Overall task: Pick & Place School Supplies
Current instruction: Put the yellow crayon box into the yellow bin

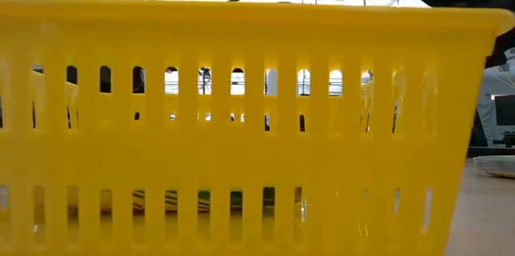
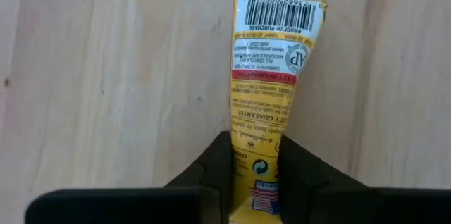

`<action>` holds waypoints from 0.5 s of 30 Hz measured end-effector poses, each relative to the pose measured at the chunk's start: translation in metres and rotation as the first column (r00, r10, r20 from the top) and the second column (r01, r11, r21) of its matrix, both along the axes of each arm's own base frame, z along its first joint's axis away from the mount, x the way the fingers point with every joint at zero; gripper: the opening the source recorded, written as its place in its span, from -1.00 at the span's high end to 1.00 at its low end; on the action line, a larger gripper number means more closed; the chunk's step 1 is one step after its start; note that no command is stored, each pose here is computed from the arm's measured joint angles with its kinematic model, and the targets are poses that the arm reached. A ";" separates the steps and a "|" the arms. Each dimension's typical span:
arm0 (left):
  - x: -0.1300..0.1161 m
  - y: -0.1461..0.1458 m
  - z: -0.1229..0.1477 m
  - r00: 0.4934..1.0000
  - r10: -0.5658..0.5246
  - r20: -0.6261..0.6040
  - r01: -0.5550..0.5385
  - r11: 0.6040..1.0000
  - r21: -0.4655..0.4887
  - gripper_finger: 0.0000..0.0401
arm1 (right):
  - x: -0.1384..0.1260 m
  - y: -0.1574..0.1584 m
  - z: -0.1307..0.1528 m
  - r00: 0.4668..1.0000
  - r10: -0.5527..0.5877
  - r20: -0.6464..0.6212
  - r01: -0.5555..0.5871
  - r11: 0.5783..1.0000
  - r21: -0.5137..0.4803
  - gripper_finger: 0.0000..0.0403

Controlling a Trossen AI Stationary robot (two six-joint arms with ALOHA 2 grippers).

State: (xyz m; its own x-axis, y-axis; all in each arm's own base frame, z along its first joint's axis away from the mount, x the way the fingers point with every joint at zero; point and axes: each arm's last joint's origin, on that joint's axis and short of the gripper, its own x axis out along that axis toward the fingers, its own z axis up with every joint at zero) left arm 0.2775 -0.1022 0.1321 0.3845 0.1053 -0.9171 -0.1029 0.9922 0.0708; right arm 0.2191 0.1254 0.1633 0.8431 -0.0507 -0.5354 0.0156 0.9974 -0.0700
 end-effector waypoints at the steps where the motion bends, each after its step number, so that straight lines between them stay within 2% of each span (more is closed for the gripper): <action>1: 0.000 -0.001 0.000 1.000 -0.007 0.008 0.007 1.000 0.002 0.65 | -0.001 -0.001 -0.002 0.999 0.012 0.037 -0.013 1.000 0.004 0.21; 5: 0.003 -0.003 0.001 0.999 -0.029 0.039 0.029 1.000 0.006 0.65 | -0.008 -0.006 -0.006 0.972 0.052 0.229 -0.055 0.998 0.006 0.21; 10: 0.005 -0.002 0.002 0.997 -0.050 0.065 0.047 0.998 0.051 0.65 | -0.029 -0.019 -0.010 0.890 0.093 0.446 -0.083 0.996 -0.041 0.21; 15: 0.007 -0.002 0.003 0.994 -0.066 0.089 0.059 0.995 0.077 0.65 | -0.049 -0.031 -0.016 0.834 0.156 0.530 -0.136 0.988 -0.077 0.21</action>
